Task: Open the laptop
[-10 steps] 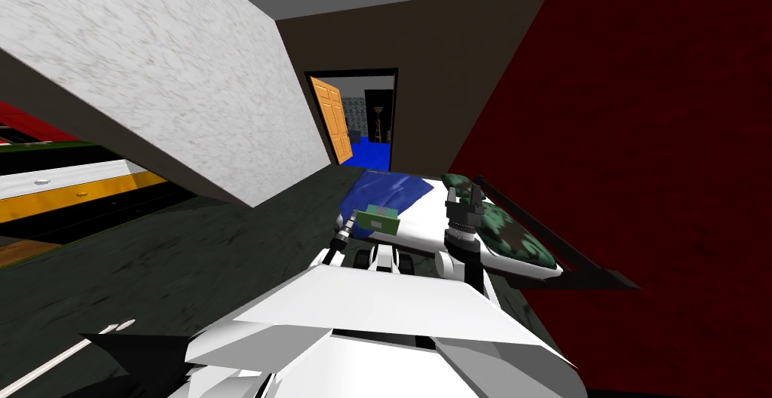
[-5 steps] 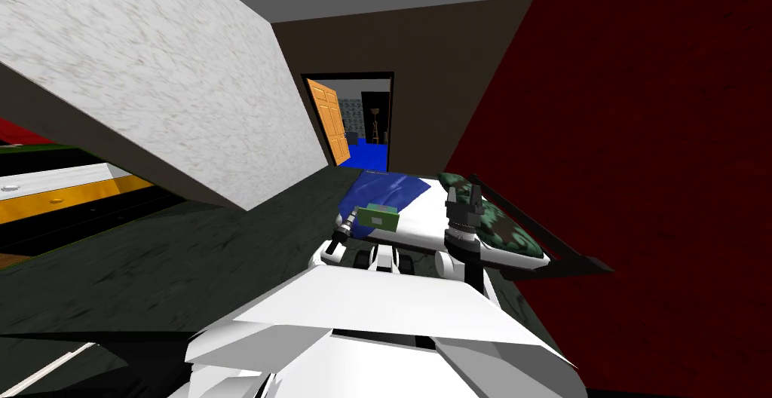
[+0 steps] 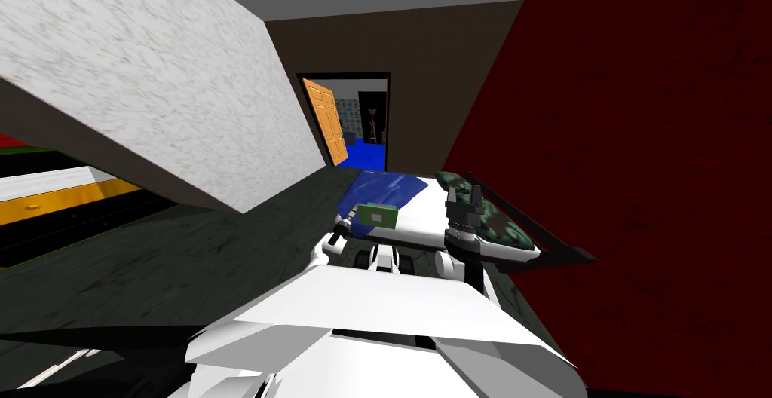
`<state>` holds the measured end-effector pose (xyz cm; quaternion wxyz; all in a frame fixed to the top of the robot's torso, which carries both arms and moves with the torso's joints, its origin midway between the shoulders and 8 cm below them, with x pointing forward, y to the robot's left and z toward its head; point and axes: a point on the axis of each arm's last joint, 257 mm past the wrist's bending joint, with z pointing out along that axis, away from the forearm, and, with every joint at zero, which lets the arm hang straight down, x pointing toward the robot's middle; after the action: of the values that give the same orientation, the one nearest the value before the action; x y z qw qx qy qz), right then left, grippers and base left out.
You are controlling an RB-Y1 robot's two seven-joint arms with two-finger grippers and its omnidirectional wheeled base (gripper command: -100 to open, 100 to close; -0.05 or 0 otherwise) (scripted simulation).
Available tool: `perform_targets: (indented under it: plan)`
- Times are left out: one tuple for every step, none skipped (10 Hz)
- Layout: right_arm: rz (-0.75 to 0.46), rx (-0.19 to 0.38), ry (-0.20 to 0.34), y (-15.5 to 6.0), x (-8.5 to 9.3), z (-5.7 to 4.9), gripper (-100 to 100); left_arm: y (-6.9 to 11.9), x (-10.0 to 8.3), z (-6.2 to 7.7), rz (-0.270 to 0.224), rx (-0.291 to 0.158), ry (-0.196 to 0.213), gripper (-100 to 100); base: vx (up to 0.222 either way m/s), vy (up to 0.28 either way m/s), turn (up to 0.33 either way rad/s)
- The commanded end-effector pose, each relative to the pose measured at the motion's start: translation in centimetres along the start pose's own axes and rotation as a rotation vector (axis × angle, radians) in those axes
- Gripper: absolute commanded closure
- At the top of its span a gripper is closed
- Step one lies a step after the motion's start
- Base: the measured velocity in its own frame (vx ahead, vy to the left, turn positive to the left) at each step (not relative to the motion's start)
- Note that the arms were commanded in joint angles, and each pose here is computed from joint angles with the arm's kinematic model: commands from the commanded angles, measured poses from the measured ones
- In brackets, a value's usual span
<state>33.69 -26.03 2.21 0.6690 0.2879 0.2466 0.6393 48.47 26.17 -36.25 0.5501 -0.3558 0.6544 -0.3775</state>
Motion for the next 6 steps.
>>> perform_targets:
  plan:
    - [0.0, 0.0, 0.0, 0.0, 0.0, 0.0, 0, 0.3, -0.4, 1.5, -0.007, -0.039, 0.01, 100, -0.034, 0.005, -0.064]
    - [0.0, 0.0, 0.0, 0.0, 0.0, 0.0, 0, 1.0, -0.4, 1.4, -0.007, -0.066, 0.012, 100, -0.034, 0.009, -0.054]
    - [0.0, 0.0, 0.0, 0.0, 0.0, 0.0, 0, 1.5, -0.3, 1.4, -0.007, -0.083, 0.013, 100, -0.01, 0.003, -0.02]
    - [0.0, 0.0, 0.0, 0.0, 0.0, 0.0, 0, 0.5, -1.0, 2.7, -0.01, -0.077, 0.015, 100, -0.032, 0.006, -0.078]
    - [0.0, 0.0, 0.0, 0.0, 0.0, 0.0, 0, 1.2, -1.0, 2.7, -0.009, -0.104, 0.017, 100, -0.035, 0.007, -0.054]
    - [0.0, 0.0, 0.0, 0.0, 0.0, 0.0, 0, 1.7, -0.9, 2.6, -0.009, -0.124, 0.018, 100, -0.008, 0.001, -0.016]
